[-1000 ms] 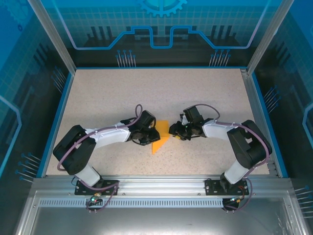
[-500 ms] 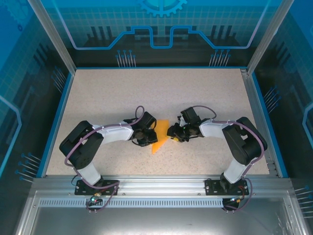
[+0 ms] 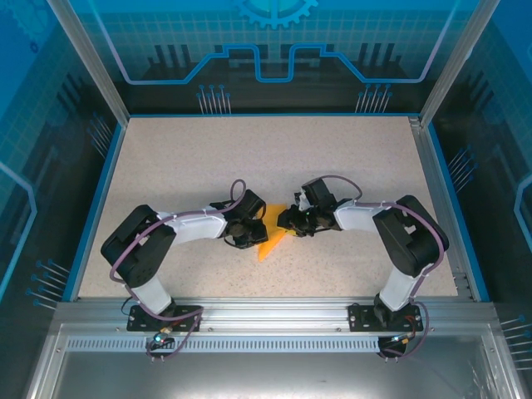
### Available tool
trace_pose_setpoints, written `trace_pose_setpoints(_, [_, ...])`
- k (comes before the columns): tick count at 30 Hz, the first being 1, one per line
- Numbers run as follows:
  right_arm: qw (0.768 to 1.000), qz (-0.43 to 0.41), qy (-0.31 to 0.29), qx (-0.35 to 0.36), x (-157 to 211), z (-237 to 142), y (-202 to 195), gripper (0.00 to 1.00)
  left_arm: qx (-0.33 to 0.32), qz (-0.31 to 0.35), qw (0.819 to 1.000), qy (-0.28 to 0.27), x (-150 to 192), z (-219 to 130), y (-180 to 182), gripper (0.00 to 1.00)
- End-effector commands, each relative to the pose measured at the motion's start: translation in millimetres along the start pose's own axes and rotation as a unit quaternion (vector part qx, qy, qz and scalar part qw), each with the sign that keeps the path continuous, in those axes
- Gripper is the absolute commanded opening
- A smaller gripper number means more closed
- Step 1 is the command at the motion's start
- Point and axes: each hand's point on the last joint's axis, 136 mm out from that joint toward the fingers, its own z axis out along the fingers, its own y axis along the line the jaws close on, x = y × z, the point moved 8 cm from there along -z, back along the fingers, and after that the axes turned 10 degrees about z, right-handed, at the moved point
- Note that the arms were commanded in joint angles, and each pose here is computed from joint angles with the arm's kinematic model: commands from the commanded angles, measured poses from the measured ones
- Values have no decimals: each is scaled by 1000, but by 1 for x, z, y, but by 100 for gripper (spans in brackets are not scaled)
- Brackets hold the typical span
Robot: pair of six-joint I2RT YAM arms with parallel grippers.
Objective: Fold a paper plane with a square sheet of paper (pick it up from the middle)
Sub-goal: Fourth fold the wing at the center of the table.
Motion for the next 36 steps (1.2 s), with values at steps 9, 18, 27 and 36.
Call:
trace_pose_setpoints(9, [997, -56, 47, -35, -24, 8, 13, 30, 18, 34, 999, -28, 2, -24, -1, 26])
trace_pose_setpoints(18, [992, -83, 75, -49, -43, 17, 17, 21, 29, 37, 998, -51, 10, -49, 2, 31])
trace_pose_setpoints(27, [997, -32, 27, -63, -45, 2, 11, 5, 75, 82, 991, -75, 24, -66, -2, 41])
trace_pose_setpoints(36, [998, 28, -46, -41, -28, -22, -7, 5, 64, 153, 983, -72, 33, -65, -29, 49])
